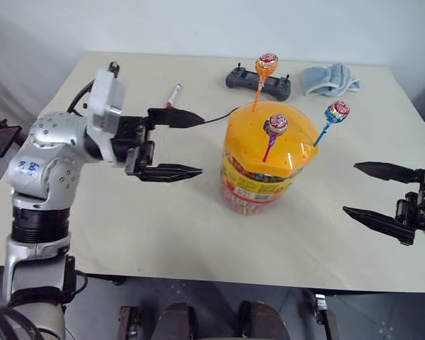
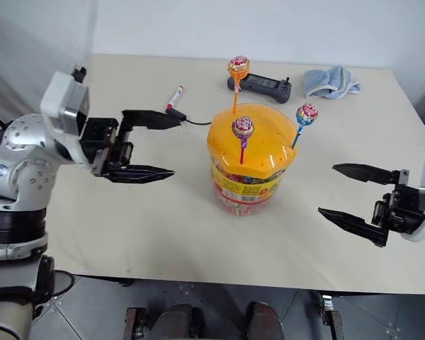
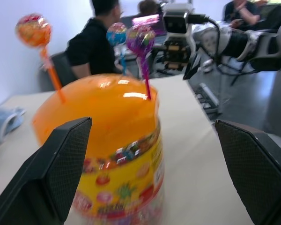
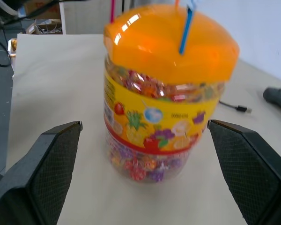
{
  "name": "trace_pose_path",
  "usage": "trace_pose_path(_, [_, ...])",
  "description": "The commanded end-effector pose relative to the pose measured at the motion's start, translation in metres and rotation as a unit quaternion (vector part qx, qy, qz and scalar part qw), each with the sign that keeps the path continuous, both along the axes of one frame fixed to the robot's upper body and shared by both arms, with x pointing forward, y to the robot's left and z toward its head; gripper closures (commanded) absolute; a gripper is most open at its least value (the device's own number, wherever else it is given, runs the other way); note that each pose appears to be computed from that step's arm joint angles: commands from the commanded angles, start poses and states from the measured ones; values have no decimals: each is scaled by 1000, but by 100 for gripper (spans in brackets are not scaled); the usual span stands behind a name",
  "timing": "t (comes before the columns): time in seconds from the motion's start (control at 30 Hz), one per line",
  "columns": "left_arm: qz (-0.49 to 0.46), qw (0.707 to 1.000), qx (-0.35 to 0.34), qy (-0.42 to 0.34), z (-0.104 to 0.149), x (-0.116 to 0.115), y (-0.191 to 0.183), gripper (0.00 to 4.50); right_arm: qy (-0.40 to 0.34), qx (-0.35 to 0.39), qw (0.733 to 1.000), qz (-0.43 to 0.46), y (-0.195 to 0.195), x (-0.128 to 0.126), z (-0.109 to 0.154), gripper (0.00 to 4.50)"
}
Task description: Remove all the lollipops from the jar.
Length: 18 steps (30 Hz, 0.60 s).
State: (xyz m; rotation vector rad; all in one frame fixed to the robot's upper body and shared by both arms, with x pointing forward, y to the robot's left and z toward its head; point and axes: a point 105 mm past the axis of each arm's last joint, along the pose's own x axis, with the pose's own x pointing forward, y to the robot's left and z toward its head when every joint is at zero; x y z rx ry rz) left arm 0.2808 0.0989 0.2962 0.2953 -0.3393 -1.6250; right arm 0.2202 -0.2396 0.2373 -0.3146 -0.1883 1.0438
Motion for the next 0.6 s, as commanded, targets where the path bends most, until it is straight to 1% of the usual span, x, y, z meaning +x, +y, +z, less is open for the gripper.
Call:
trace_pose_path(0.03, [-51, 999, -13, -10, 7, -2, -17, 0, -31, 1, 999, -23, -1, -7, 15, 1])
trace_pose_path(0.17, [-119, 992, -26, -2, 9, -6, -43, 0, -32, -1, 998, -47, -3, -11, 11, 1])
trace_pose_path(0.3, [-149, 989, -23, 8, 7, -2, -59, 0, -37, 5, 997, -65, -2, -15, 11, 1])
trace_pose_path(0.4, [-143, 989, 6, 20, 1, 6, -72, 0, -45, 11, 996, -80, -2, -19, 13, 1])
trace_pose_path(0.5, [-165, 986, 21, 16, -2, 3, -79, 0, -49, 9, 994, -95, -2, -25, 13, 1])
trace_pose_path(0.6, [-168, 985, 22, 17, -2, 4, -86, 63, -56, 12, 993, -108, -1, -28, 14, 0])
